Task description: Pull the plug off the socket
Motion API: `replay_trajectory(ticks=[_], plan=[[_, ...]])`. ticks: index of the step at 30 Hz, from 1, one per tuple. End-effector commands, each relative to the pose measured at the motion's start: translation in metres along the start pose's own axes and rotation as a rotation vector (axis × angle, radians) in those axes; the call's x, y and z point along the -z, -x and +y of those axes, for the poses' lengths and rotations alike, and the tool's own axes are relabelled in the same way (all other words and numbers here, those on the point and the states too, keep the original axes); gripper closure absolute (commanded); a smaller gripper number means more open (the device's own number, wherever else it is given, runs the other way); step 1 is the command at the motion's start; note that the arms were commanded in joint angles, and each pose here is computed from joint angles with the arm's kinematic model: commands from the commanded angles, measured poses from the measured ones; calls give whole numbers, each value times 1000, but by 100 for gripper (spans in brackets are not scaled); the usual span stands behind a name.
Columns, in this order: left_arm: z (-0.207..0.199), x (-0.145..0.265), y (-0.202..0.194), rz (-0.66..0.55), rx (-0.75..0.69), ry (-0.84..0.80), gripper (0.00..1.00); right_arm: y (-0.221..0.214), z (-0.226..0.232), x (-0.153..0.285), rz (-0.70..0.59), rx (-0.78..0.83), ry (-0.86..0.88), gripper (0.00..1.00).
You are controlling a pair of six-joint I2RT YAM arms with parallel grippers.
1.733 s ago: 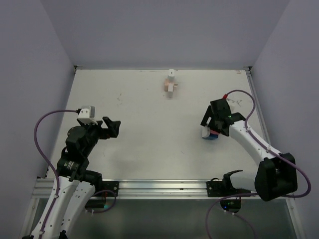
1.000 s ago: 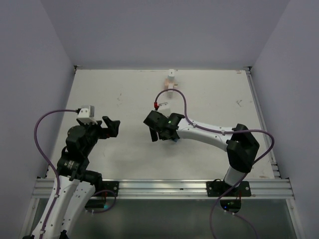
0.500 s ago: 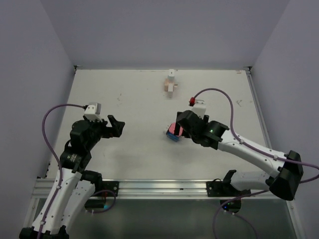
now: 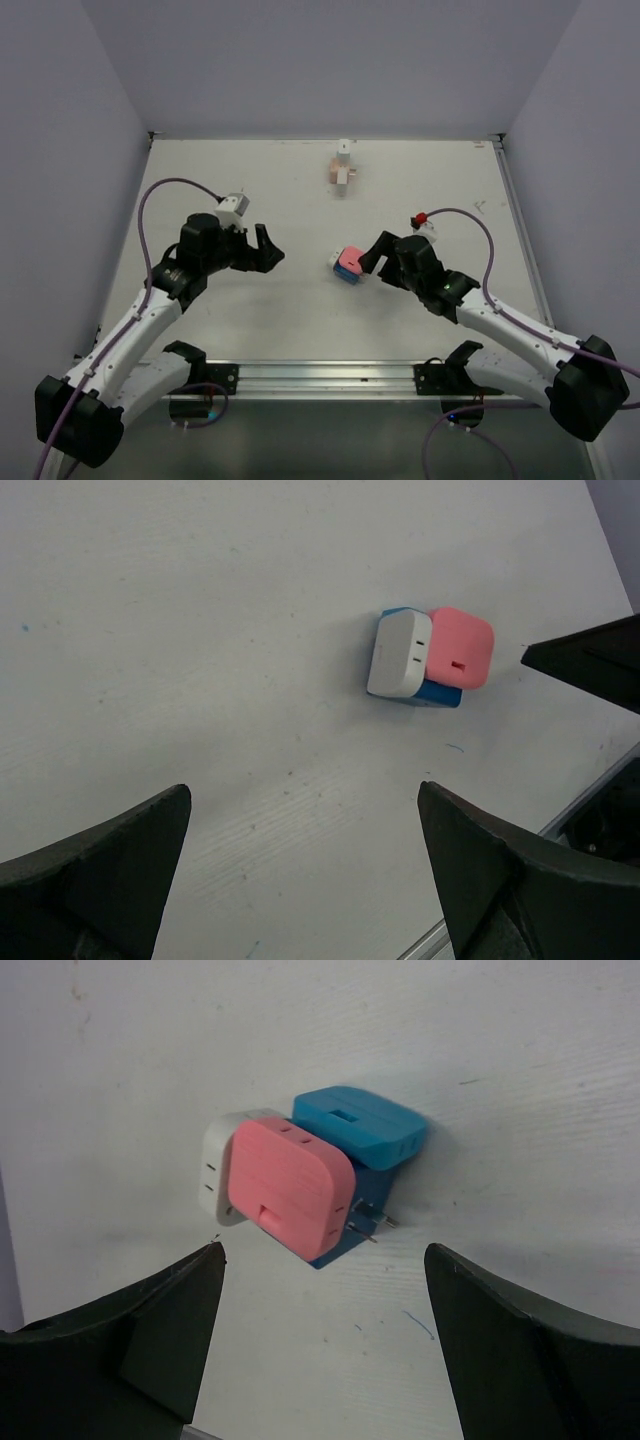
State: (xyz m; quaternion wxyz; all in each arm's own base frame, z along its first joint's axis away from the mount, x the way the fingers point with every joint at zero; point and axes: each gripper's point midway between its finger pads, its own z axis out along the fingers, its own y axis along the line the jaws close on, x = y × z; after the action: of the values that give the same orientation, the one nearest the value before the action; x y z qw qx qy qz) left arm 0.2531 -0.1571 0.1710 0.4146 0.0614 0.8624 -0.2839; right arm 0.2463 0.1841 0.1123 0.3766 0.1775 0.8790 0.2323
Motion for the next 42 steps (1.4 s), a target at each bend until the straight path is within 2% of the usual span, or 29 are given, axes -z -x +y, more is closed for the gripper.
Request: replay_trajectory(ticks=[1, 5, 10, 17, 27, 32, 33, 39, 40, 42], plan=[[-37, -8, 28, -88, -27, -79, 0, 13, 42, -6, -33, -25, 183, 15], [-51, -25, 25, -74, -16, -90, 0, 9, 31, -20, 0, -14, 144, 16], [-70, -45, 20, -66, -14, -104, 2, 8, 26, -35, 23, 11, 190, 18], [-89, -69, 17, -67, -37, -86, 4, -2, 36, -49, 112, 98, 284, 30], [-101, -103, -7, -3, -57, -95, 20, -10, 42, -65, 194, 199, 337, 43], [-101, -114, -12, 20, -68, -86, 23, -13, 41, -70, 227, 231, 349, 43], [-100, -117, -15, 28, -70, -82, 27, -14, 41, -70, 234, 238, 355, 43], [-97, -130, -25, 61, -78, -67, 32, -17, 39, -72, 254, 263, 352, 43], [-96, -131, -28, 70, -80, -63, 36, -17, 38, -72, 255, 267, 348, 44], [-89, -133, -27, 57, -86, -28, 38, -17, 36, -72, 253, 270, 340, 43]])
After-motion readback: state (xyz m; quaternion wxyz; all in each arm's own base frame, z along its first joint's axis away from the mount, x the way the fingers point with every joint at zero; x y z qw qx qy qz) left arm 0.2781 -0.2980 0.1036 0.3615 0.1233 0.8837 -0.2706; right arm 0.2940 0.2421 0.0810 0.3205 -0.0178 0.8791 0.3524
